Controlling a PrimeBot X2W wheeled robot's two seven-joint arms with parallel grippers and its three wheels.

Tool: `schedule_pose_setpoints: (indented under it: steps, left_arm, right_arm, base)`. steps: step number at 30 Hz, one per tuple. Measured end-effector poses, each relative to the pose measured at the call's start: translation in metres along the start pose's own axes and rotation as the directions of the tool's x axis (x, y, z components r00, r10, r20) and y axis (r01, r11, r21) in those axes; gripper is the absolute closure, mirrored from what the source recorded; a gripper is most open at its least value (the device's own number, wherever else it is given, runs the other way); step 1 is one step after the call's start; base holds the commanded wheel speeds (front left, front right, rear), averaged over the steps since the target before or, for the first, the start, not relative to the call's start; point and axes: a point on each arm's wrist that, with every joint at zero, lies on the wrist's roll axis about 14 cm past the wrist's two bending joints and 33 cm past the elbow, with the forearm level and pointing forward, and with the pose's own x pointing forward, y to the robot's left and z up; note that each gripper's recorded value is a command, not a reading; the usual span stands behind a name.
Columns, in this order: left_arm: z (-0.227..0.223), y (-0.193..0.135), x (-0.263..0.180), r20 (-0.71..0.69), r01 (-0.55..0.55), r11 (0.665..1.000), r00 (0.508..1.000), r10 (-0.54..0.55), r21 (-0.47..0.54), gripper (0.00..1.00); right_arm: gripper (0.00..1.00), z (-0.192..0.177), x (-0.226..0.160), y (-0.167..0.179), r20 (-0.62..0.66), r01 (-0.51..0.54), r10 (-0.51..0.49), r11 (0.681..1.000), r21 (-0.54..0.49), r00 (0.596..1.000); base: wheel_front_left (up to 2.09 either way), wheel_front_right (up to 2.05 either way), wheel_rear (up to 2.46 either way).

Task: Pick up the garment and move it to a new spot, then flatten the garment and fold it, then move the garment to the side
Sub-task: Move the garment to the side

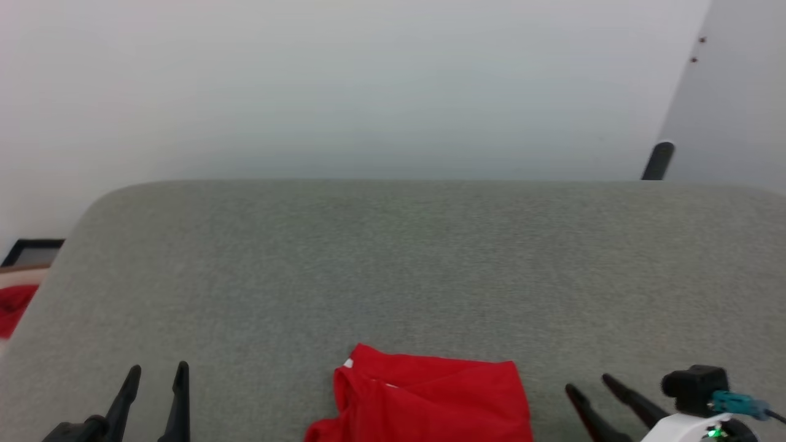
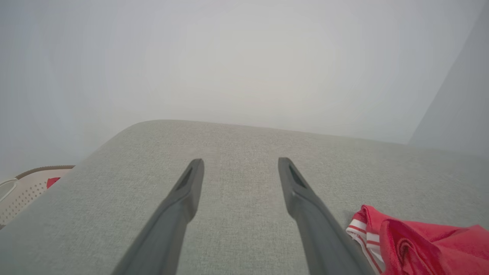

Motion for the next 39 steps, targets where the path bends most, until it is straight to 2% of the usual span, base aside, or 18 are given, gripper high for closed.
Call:
schedule_pose_setpoints:
  steps: [6,13,27,28,29,39]
  left_arm:
    - [-0.005,0.012,-0.012,-0.017,-0.04,0.999,0.999,0.04,-0.001,0.0]
    - [-0.013,0.022,-0.024,-0.046,-0.086,0.996,0.995,0.085,-0.016,0.0]
    - [-0.019,0.029,-0.023,-0.067,-0.131,0.991,0.989,0.129,-0.033,0.0]
    - [-0.02,0.029,-0.022,-0.068,-0.131,0.991,0.989,0.129,-0.033,0.0]
    - [-0.02,0.029,-0.022,-0.07,-0.131,0.991,0.989,0.129,-0.034,0.0]
    - [-0.022,0.028,-0.019,-0.073,-0.139,0.989,0.988,0.135,-0.046,0.0]
  right_arm:
    - [0.0,-0.022,0.017,0.022,-0.138,-0.079,0.079,0.997,0.006,0.987]
    - [0.0,-0.063,0.025,0.028,-0.348,-0.111,0.112,0.994,0.021,0.931]
    - [0.0,-0.101,0.044,0.029,-0.559,-0.111,0.108,0.993,0.028,0.822]
    - [0.66,-0.102,0.046,0.03,-0.564,-0.11,0.108,0.993,0.032,0.819]
    - [1.0,-0.102,0.047,0.031,-0.567,-0.111,0.109,0.993,0.031,0.817]
    - [1.0,-0.099,0.054,0.034,-0.577,-0.125,0.122,0.992,0.035,0.807]
  base:
    - [0.0,0.0,0.0]
    - [0.0,0.0,0.0]
    - [0.0,0.0,0.0]
    - [0.0,0.0,0.0]
    - [0.0,0.0,0.0]
    - [0.0,0.0,0.0]
